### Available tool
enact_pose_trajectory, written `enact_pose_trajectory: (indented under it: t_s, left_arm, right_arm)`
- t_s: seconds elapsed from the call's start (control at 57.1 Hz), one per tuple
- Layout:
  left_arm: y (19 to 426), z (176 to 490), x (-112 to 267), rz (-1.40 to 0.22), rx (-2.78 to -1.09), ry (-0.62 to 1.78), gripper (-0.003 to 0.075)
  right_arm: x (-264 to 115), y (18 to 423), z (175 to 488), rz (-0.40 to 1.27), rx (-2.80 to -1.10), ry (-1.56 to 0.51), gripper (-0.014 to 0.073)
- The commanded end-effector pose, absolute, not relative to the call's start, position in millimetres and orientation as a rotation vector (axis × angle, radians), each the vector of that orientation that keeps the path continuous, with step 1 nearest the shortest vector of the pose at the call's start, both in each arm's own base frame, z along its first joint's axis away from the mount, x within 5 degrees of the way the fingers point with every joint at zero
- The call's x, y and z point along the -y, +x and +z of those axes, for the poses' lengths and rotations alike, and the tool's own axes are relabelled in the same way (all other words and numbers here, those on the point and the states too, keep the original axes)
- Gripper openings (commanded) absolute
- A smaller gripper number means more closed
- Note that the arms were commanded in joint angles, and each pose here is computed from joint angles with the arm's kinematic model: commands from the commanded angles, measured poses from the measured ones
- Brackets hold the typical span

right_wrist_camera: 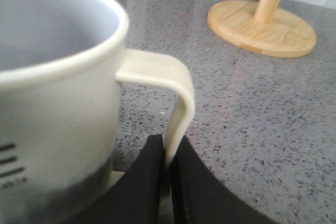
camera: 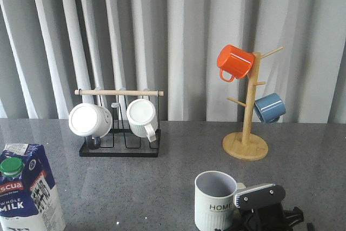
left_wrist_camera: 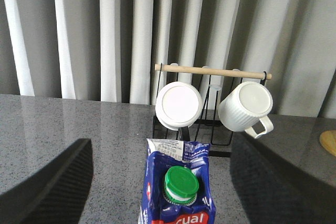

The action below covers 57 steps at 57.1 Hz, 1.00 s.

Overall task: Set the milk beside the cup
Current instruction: 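Grasp the mug handle with the right gripper and slide mug toward center, then open the right gripper and withdraw it from the mug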

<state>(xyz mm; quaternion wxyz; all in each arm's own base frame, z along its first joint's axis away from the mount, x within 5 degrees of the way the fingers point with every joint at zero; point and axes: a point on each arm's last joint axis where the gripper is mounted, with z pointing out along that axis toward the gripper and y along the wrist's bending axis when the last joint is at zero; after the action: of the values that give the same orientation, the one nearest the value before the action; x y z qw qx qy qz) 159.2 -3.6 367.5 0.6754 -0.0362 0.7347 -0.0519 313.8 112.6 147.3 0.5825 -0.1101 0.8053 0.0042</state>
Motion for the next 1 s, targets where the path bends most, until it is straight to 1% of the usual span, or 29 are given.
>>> enact_pose_trajectory:
  t_s: [0.0, 0.088, 0.298, 0.42, 0.77, 0.84, 0.98]
  left_arm:
    - [158.0, 386.3, 3.8, -0.123, -1.542, -0.079, 0.0534]
    - [158.0, 386.3, 3.8, -0.123, -1.542, -0.079, 0.0534]
    - [158.0, 386.3, 3.8, -0.123, -1.542, -0.079, 0.0534]
    - [158.0, 386.3, 3.8, -0.123, -1.542, -0.079, 0.0534]
    - [158.0, 386.3, 3.8, -0.123, -1.542, -0.079, 0.0534]
    - [158.0, 386.3, 3.8, -0.123, -1.542, -0.079, 0.0534]
    - [158.0, 386.3, 3.8, -0.123, -1.542, -0.079, 0.0534]
  right_arm:
    - [-113.9, 320.2, 167.4, 0.019, -1.752, -0.142, -0.0003]
    - [-115.3, 319.8, 163.1, 0.027, -1.761, -0.101, -0.0003]
    - [-121.5, 318.9, 162.4, 0.033, -1.734, -0.141, 0.0022]
    - [-122.2, 318.7, 162.8, 0.034, -1.729, -0.143, 0.0064]
    - [-127.1, 315.1, 164.8, 0.015, -1.728, -0.192, 0.0245]
    - [-125.7, 312.1, 166.8, 0.003, -1.722, -0.208, 0.0261]
    - [-115.6, 297.0, 170.0, -0.029, -1.676, -0.202, 0.0264]
